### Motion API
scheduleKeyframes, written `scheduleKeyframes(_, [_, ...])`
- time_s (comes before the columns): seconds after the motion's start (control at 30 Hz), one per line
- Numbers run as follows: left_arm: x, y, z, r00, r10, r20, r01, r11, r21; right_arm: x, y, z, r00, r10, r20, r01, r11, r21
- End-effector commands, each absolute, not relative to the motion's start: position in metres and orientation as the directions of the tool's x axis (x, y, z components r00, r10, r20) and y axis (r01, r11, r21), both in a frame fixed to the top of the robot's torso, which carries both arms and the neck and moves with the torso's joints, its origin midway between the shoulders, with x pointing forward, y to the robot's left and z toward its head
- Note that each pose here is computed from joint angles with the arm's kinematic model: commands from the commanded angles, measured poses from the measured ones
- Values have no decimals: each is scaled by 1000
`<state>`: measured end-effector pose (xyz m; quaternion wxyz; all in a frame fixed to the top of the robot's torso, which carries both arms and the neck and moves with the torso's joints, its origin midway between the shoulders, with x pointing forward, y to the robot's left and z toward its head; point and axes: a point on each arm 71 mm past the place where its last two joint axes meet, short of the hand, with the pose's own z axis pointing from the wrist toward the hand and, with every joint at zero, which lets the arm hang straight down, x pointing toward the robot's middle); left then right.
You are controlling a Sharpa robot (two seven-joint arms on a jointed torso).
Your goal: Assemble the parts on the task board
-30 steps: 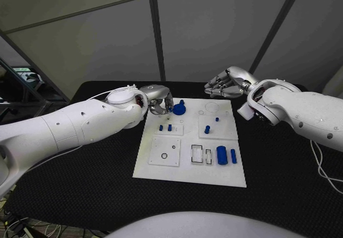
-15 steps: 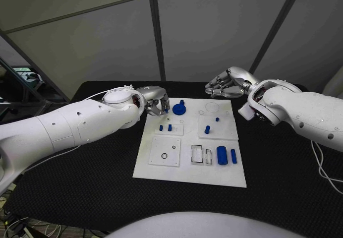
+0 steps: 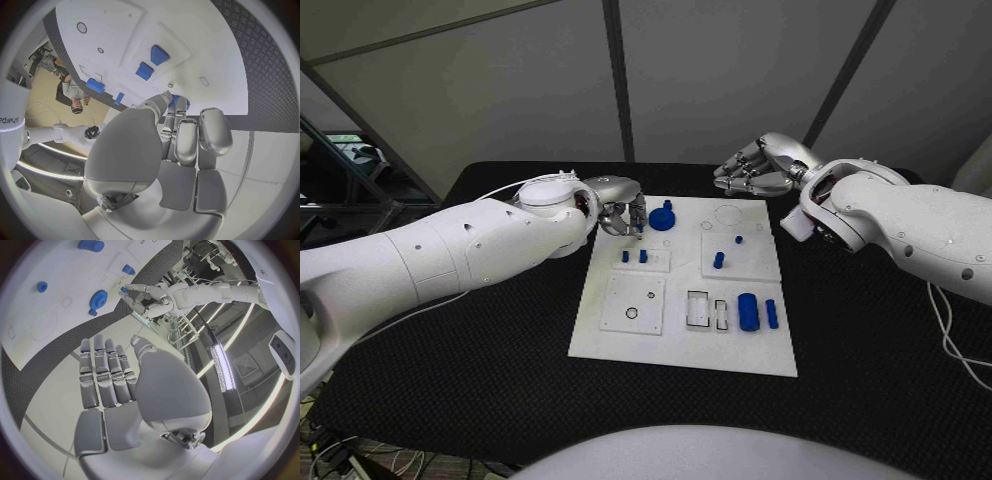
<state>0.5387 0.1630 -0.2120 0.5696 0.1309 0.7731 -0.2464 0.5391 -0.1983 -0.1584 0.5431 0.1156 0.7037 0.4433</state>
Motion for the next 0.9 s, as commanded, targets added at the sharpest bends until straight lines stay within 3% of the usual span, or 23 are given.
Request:
scheduleKeyframes(0.03, [539, 163, -216, -354, -56, -934, 474, 849, -231, 539, -197, -157, -384, 643, -663, -328, 576, 749])
scheduleKeyframes(0.9, [540, 156, -221, -376, -25, -926, 479, 850, -218, 539, -197, -157, -384, 643, -663, -328, 576, 749])
